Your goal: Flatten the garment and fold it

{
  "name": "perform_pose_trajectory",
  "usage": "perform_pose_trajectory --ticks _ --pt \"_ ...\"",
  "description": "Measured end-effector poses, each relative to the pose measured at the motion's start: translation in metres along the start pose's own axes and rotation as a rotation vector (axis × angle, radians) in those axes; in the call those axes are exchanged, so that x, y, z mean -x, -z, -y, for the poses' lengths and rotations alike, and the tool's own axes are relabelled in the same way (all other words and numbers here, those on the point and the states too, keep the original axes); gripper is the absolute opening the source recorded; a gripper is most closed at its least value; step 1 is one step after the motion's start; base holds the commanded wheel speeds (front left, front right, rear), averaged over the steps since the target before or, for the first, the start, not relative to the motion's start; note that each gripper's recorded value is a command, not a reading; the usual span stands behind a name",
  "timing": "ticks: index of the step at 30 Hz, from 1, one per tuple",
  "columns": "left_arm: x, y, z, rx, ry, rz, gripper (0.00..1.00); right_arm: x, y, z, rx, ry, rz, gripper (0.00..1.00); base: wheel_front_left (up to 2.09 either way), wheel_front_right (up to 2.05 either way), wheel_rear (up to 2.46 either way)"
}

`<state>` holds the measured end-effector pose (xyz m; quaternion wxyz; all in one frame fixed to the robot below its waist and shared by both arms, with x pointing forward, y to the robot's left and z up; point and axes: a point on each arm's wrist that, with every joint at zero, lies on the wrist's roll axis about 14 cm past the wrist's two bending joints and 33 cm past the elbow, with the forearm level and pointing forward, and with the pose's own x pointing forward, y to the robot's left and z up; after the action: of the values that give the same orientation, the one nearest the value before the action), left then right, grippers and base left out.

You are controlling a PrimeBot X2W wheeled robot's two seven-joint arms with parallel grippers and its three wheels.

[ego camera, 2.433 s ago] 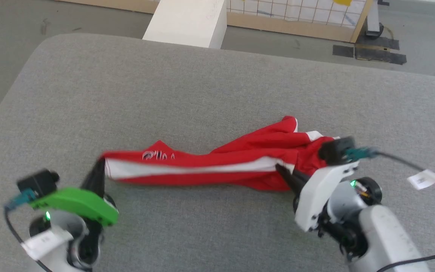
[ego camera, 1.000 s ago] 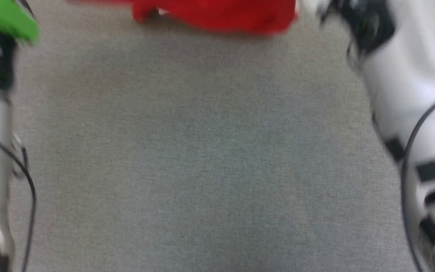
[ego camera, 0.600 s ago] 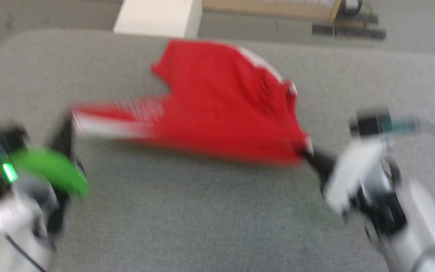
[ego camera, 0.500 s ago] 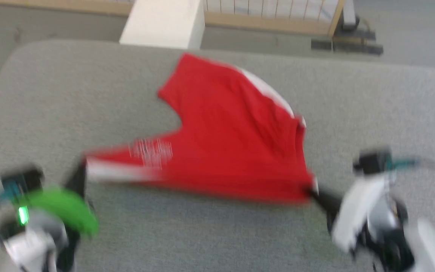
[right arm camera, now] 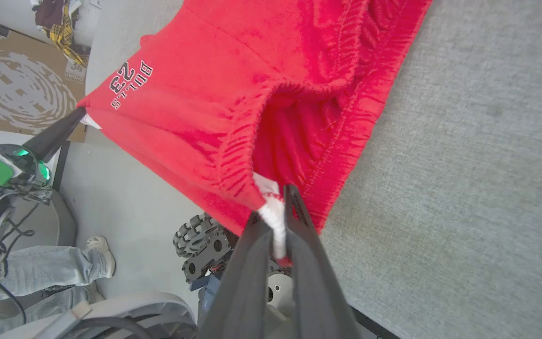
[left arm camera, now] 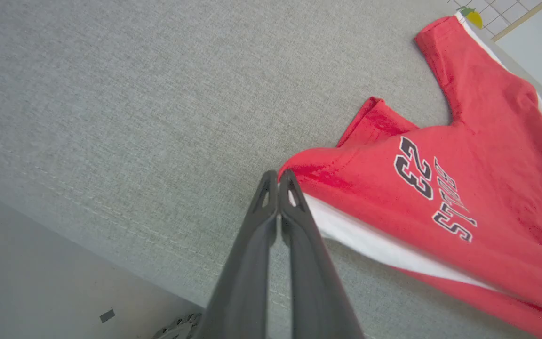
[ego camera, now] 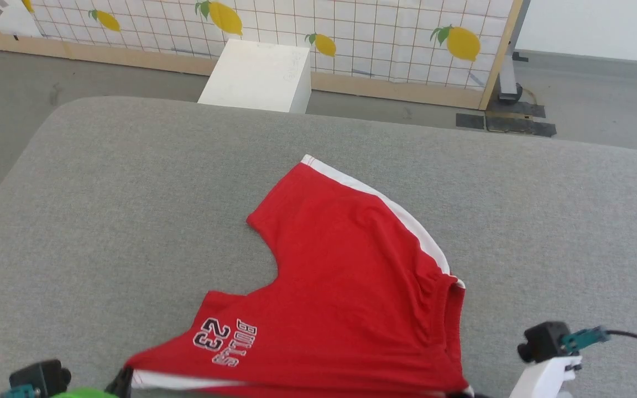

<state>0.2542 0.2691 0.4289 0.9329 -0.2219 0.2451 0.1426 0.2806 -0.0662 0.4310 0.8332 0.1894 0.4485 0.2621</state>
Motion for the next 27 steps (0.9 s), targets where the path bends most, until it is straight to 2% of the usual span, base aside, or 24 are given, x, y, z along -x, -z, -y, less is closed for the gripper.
perform_pose_trajectory --ticks 4,7,13,19,27 --pt "-0.013 -0.034 0.029 -0.042 0.093 0.086 0.0 0.001 -0.02 -0.001 -0.005 0.0 0.062 0.0 0.0 0.0 0.0" --pt "-0.035 -0.071 0.062 -0.117 0.188 0.145 0.0 -0.002 -0.042 0.002 0.008 0.01 0.106 0.0 0.0 0.0 0.0" --pt "-0.085 -0.11 0.117 -0.268 0.311 0.152 0.0 -0.012 -0.078 0.022 0.031 0.08 0.156 0.0 0.0 0.0 0.0" --pt "-0.141 -0.127 0.154 -0.364 0.363 0.127 0.0 -0.029 -0.106 0.038 0.025 0.1 0.201 0.0 0.0 0.0 0.0" --pt "-0.207 -0.107 0.183 -0.459 0.401 0.042 0.0 -0.056 -0.102 0.063 -0.028 0.118 0.171 0.0 0.0 0.0 0.0"
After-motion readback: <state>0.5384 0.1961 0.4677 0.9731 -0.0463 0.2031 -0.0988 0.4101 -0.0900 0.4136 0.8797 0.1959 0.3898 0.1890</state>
